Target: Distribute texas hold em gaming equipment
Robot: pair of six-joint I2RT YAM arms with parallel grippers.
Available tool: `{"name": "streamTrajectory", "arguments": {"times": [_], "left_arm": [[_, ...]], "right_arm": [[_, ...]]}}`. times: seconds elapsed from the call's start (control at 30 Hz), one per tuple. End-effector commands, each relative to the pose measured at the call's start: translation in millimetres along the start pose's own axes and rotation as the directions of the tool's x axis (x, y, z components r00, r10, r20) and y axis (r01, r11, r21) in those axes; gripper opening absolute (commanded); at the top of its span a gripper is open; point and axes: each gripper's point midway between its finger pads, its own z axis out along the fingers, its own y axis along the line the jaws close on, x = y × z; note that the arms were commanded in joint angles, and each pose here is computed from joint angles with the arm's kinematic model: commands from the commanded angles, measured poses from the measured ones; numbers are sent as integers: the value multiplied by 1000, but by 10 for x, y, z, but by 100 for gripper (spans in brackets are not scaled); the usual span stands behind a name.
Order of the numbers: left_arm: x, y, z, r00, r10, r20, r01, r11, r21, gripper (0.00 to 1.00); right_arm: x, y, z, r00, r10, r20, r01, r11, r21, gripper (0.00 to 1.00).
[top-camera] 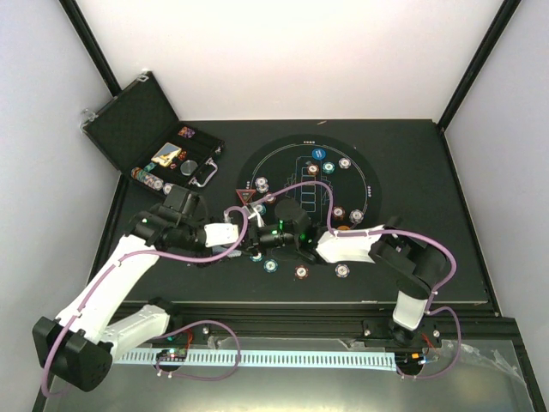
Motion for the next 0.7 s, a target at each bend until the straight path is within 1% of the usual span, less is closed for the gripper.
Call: {"name": "streamTrajectory", "arguments": {"times": [0.0,0.03,0.1,0.17,0.2,0.27,0.33,0.4,0.5,0.57,0.67], "left_arm": [[-85,82,-64,999,32,35,-29,997,-67,28],[-74,80,-59,999,31,32,-29,997,-68,23],[-50,77,-48,999,27,24,-25,997,-69,18],[-33,80,-50,1000,22,16,-21,997,-73,14],[-31,90,-54,1000,22,13,-21,997,-79,12],[-26,104,-61,1000,22,7,-21,996,-86,8],[-24,110,-62,1000,22,5,-22,996,-89,7],[-17,108,-57,1000,23,2,-22,996,-86,7],[-25,111,-54,1000,17,3,-17,997,-82,6],[-40,108,-65,1000,15,8,-15,997,-78,6],[-47,89,-74,1000,15,8,-14,998,-69,4]], "right_arm": [[-7,-17,31,1000,2,1,-2,1000,11,18],[-14,-13,30,1000,0,0,0,1000,12,23],[-25,-12,37,1000,-13,-4,13,1000,20,32],[-46,-4,43,999,-35,-14,36,998,43,45],[-33,-46,42,999,-36,-28,38,997,70,53],[-8,-91,43,997,-50,-53,55,993,106,61],[27,-123,30,995,-65,-73,74,989,126,67],[53,-140,20,994,-69,-86,80,988,134,70],[64,-188,22,994,-62,-94,76,986,150,70],[49,-213,26,994,-58,-93,72,985,157,68],[-3,-259,4,996,-44,-74,56,984,168,62]]}}
